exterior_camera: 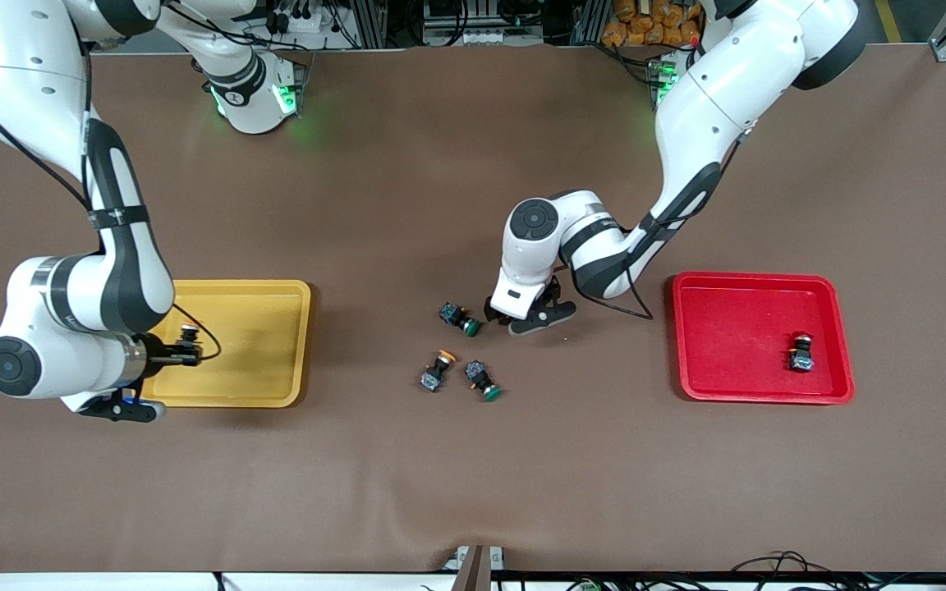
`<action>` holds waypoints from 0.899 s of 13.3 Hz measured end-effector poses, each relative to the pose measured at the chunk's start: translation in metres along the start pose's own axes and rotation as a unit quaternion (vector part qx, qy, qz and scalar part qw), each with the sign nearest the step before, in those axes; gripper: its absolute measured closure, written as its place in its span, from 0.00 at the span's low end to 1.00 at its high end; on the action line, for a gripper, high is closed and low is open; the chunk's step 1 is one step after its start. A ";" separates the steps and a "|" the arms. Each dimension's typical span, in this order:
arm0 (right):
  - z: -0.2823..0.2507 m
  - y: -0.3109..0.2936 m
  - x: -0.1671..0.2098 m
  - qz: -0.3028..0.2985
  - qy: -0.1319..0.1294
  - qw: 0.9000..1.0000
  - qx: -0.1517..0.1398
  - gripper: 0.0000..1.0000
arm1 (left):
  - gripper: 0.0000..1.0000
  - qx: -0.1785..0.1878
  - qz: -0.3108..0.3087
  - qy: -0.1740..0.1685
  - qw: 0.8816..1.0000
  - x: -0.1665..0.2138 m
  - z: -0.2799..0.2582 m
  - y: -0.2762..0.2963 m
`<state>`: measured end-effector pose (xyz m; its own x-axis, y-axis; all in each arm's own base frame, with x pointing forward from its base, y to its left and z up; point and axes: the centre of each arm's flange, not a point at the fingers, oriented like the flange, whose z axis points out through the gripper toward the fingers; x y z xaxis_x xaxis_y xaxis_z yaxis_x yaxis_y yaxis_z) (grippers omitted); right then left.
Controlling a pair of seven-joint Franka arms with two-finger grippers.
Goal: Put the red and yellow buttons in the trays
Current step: 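Carry the orange button to the yellow tray while the left gripper grasps a red button, then release the orange button in the yellow tray while the left gripper carries the red button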
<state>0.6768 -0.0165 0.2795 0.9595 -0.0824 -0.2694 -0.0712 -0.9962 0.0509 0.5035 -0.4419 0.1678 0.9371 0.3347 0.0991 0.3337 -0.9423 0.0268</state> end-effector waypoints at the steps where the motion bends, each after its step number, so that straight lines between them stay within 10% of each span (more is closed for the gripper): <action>1: 0.012 0.008 0.000 -0.010 0.006 1.000 -0.002 0.59 | 0.00 0.001 0.000 0.003 1.000 0.000 0.001 0.001; 8: 0.078 0.047 -0.005 -0.045 0.055 0.997 0.003 0.59 | 0.59 -0.006 -0.010 0.014 1.000 0.016 -0.007 0.004; 12: 0.094 0.038 -0.011 -0.051 0.052 0.997 0.006 0.59 | 0.59 0.001 -0.013 0.022 1.000 0.035 -0.014 -0.003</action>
<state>0.6380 -0.0561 0.1944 0.9851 0.0223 -0.1708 0.0256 -0.9995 0.0171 0.5340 -0.4279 0.1853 0.9226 0.3591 0.1412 0.3589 -0.9330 0.0279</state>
